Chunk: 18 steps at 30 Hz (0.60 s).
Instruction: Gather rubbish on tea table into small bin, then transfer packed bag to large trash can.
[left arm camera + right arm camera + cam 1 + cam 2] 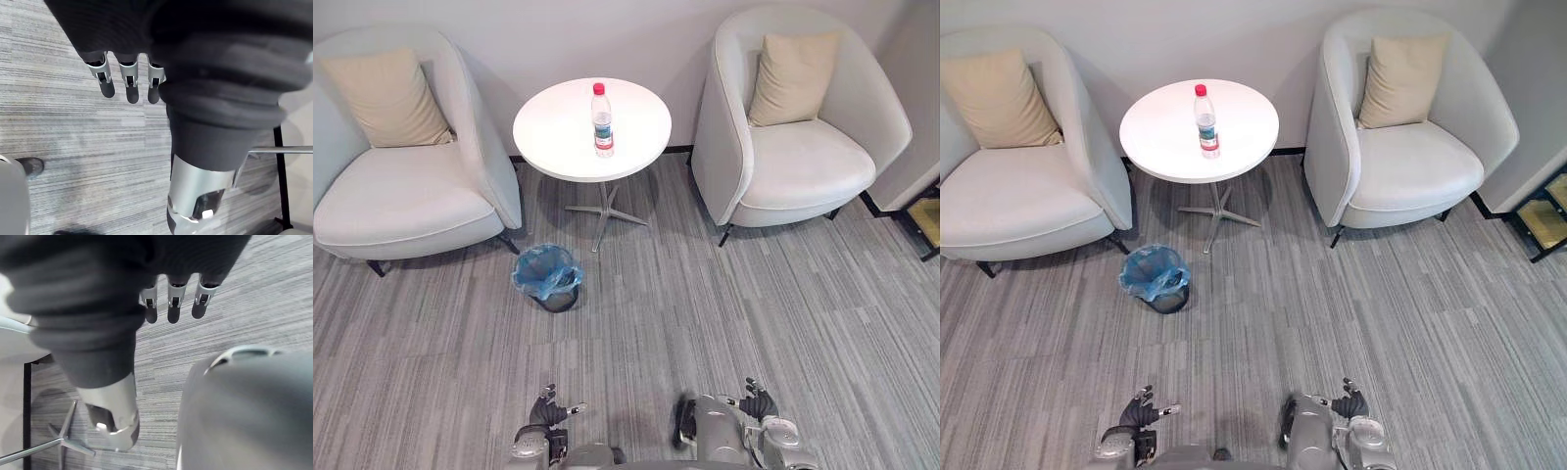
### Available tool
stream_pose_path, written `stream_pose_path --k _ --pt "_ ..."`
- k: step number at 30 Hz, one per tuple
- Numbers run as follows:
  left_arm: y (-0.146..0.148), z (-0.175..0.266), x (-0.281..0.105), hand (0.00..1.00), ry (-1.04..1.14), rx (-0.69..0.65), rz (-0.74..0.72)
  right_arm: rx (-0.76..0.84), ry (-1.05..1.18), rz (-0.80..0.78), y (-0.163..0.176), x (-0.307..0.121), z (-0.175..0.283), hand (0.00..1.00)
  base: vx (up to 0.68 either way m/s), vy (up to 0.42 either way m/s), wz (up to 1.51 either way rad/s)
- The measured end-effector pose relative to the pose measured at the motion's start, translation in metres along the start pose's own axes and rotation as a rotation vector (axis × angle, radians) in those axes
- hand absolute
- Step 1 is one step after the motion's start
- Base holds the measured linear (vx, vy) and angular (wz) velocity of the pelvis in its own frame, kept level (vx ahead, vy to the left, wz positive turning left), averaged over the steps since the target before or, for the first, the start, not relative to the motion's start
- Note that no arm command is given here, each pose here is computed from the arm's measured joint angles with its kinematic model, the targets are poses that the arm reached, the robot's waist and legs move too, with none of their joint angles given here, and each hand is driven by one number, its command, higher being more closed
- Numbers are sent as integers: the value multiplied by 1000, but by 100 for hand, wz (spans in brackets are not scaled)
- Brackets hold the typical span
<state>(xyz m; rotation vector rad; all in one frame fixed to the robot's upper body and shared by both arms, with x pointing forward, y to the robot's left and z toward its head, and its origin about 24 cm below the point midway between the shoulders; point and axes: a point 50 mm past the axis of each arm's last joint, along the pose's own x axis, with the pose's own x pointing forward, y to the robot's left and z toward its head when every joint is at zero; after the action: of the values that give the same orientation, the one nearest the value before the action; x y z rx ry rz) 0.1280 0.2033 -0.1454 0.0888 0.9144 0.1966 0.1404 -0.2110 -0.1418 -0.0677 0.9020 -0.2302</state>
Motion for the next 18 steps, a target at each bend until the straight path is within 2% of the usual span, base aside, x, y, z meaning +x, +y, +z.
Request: stream_pose_path --k 4,6,10,14,18 --pt "-6 -3 -1 0 10 -51 3 -26 8 -17 -10 0 -2 0 476 -300 42" --pt "-11 -6 -3 0 22 -130 16 -17 7 -14 -7 -1 -3 0 425 -283 40" --pt "-11 4 -3 0 -26 -162 23 8 7 14 6 -4 -6 0 356 -178 2" --pt "-14 6 -2 0 -31 -181 16 30 -2 6 4 -2 -1 0 381 14 -8" --pt "-12 4 -2 0 -23 -179 19 26 -8 5 4 0 3 0 424 171 -19"
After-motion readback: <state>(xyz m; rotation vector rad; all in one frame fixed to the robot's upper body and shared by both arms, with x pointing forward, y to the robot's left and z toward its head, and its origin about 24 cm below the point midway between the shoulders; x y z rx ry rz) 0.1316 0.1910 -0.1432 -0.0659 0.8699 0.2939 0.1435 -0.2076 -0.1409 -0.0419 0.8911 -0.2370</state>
